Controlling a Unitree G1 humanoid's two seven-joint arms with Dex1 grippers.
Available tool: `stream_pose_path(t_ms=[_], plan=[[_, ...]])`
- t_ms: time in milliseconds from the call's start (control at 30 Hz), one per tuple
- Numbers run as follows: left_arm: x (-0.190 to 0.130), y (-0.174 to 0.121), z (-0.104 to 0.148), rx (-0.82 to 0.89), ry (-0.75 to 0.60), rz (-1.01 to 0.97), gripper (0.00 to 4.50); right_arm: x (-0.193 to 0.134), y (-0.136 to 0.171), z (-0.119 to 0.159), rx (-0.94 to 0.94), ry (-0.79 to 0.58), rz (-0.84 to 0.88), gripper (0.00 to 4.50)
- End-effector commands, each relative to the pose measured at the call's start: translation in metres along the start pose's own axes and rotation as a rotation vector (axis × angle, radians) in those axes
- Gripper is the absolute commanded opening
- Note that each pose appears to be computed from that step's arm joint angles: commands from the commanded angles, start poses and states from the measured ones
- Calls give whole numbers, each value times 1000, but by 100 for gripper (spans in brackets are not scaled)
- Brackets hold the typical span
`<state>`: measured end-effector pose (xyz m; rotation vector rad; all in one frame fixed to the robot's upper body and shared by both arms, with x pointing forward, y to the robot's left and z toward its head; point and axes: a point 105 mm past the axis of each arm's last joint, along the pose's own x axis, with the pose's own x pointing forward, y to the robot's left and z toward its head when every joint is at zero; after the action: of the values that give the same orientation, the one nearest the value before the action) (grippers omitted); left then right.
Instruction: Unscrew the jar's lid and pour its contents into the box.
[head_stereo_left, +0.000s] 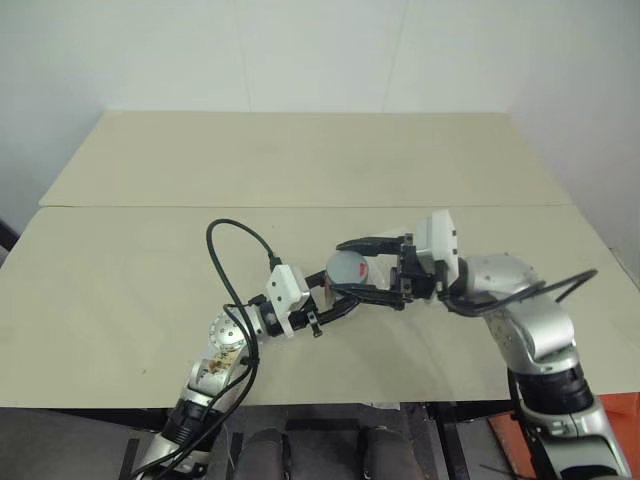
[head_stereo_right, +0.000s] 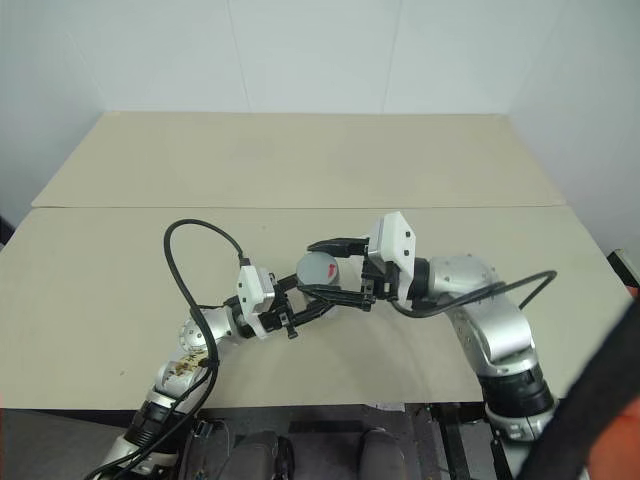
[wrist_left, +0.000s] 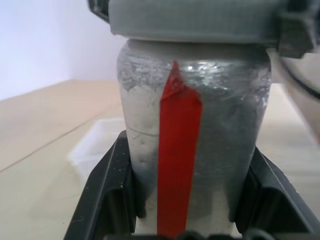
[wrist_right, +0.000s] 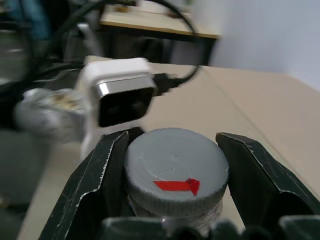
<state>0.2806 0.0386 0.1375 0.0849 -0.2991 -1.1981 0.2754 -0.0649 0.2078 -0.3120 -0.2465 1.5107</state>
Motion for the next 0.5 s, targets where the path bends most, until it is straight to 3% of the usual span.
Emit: stream_pose_path(t_ms=[33,233,500], plan=[[1,-2,18,5,-69,-37,200,10,7,-1,-1,-26,171,278],[0,-3,19,-4,-70,-53,200,5,-2,-2,12,-15,331,278],[1,3,16,7,-73,-15,200,5,-15,-8,-53,4,265,278]])
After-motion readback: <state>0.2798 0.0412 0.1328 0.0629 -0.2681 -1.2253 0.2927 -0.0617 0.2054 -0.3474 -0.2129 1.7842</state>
